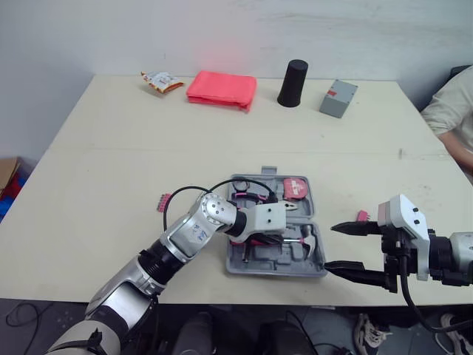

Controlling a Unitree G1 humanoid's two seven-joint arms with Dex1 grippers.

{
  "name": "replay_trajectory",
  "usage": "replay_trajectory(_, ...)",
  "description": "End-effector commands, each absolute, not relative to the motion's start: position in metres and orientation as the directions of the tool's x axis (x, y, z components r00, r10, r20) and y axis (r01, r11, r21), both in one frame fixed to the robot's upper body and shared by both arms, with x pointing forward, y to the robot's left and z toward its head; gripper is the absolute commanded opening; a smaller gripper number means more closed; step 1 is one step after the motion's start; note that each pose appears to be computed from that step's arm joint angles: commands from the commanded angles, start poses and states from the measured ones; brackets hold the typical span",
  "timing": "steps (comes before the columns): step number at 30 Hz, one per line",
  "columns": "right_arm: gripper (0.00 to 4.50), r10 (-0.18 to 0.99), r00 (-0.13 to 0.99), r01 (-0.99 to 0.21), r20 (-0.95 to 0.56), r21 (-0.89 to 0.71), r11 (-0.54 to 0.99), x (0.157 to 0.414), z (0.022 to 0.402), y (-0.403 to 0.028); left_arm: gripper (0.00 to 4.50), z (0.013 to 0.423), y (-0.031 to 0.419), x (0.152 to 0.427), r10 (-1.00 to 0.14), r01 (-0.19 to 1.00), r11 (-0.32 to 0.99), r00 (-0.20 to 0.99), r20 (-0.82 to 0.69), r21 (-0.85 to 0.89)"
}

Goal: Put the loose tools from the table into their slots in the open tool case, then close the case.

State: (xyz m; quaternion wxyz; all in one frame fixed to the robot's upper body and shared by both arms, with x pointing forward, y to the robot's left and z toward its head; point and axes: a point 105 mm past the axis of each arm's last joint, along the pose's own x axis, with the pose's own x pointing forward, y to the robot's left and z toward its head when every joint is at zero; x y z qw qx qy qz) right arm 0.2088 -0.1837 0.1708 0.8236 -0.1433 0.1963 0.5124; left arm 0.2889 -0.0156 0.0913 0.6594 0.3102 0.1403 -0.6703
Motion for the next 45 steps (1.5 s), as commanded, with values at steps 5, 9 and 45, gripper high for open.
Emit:
replay_trajectory(5, 4.5, 0.788, 0.425, -0.896, -0.446, -0.086, 0.435, 0.208, 0.181, -0.183, 0.06, 0.09, -0.018, 0.291, -0.832, 0.99, -0.036, 0.045, -0.553, 0.136)
replay_trajectory(9, 4.5, 0.78, 0.438, -0.89, -0.448, -0.097, 0.445, 0.209, 0.18, -0.186, 0.06, 0.165, -0.029, 0.292, -0.942, 0.979, -0.058, 0.011, -0.337, 0.194)
replay_trajectory(45, 4.5, 0.382, 0.823, -0.492, -0.42, -0.193, 0.849, 0.22, 0.182, -0.362, 4.47, 0.171, 0.338, 0.198, -0.281, 0.311, 0.947, 0.924, -0.26, 0.078)
